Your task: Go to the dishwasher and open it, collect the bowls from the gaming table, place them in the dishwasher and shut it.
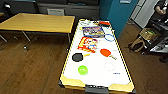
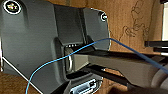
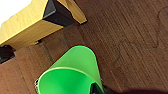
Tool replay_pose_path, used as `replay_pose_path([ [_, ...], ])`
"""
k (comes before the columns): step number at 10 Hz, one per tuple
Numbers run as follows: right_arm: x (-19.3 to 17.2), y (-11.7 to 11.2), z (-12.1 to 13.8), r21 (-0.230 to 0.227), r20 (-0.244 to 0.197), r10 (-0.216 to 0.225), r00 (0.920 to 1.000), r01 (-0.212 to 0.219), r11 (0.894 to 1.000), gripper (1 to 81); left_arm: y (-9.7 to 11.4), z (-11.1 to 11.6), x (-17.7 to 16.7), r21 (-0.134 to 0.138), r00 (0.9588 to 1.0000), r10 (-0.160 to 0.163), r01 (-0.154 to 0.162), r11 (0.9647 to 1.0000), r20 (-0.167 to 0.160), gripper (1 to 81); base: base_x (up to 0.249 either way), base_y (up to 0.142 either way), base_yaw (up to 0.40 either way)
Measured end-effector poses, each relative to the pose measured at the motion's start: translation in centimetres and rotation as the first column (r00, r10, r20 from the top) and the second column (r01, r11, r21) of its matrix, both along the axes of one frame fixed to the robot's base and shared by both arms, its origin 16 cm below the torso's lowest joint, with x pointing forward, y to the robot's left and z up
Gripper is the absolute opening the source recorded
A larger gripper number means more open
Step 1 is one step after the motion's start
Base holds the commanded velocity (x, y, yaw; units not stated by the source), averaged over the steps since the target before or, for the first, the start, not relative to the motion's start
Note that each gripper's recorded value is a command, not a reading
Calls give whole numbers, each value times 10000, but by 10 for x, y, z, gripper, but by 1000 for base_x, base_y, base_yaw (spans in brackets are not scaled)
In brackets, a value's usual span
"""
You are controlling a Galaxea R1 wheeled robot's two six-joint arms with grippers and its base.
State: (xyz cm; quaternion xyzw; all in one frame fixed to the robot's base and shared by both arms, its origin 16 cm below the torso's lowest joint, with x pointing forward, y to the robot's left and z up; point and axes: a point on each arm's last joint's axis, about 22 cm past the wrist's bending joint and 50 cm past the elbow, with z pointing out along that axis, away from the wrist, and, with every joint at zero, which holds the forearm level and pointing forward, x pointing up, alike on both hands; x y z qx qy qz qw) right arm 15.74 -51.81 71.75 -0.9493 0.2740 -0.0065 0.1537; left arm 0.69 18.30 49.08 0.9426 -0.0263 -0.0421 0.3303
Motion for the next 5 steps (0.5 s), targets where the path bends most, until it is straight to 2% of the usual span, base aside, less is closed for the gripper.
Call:
replay_pose_path([
  [2,-51,34,-42,575,-161,-341,9993,349,9977,10,19,24,43,-324,9991,184,-172,9993,391,811,0,0,0],
  [3,-63,69,-64,1144,-29,-513,9987,513,9921,10,31,37,66,-416,9981,335,-313,9986,524,811,0,0,0],
  [4,-77,110,-84,1789,33,-686,9976,669,9816,10,38,53,88,-588,9967,475,-437,9973,659,811,0,0,0],
  [5,-96,143,-98,2231,-59,-783,9969,777,9717,10,39,71,116,-862,9942,717,-648,9942,802,811,0,0,0],
])
